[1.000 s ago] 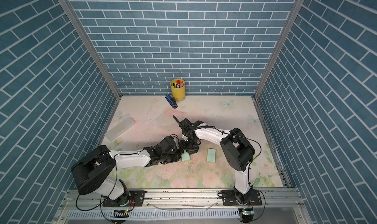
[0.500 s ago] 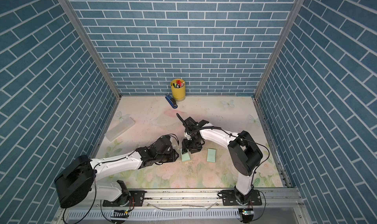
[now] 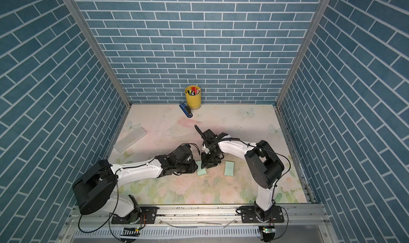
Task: Take the rings out of the lift-off lid box
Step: Close the lid on the jewelry box, then adjust the jewelry box at the center of the board.
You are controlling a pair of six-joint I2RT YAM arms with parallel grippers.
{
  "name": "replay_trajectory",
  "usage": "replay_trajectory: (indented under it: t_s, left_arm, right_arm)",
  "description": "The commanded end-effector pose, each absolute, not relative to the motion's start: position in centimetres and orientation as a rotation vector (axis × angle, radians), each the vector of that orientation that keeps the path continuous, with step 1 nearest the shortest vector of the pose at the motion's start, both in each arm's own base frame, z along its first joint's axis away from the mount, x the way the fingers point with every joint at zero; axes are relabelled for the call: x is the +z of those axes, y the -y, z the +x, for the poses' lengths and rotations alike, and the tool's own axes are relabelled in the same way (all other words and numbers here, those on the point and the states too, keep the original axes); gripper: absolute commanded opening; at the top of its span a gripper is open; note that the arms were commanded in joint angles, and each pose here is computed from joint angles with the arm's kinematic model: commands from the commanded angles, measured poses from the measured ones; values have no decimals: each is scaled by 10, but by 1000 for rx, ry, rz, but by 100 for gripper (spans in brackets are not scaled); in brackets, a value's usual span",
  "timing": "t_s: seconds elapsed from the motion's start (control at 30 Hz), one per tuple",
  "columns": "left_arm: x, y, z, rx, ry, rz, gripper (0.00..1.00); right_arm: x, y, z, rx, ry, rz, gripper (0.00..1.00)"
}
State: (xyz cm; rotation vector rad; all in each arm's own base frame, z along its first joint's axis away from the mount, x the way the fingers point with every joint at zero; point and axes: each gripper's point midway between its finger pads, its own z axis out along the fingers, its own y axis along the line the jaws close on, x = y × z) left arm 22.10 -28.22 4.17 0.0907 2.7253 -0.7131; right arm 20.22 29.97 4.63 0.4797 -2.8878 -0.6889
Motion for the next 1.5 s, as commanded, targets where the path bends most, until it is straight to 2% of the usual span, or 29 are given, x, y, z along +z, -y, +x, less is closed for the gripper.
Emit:
replay_trajectory:
  t_s: [0.0,0.43,0.6,0.67,0.97,1.13,1.47]
  left_arm:
    - [35,281,222,-694,-2748,78,26]
    - [13,286,219,-699,-2812,33,23]
    - [14,291,220,-727,-2817,5,23]
    - [18,291,221,-723,-2816,-19,23]
    - [57,268,233,-565,-2776,3,48]
    - [85,256,236,-503,-2784,86,53]
    - [114,191,261,-326,-2780,69,58]
  right_arm:
    - [31,-291,195,-669,2852,466,29]
    - [10,-280,185,-677,2802,430,26]
    - [39,-284,194,-726,2856,499,32]
    - [56,-288,200,-763,2881,547,38]
    - [104,-303,222,-919,2974,683,49]
    - [127,-308,228,-1017,3002,734,52]
    - [143,-314,240,-1139,3017,783,58]
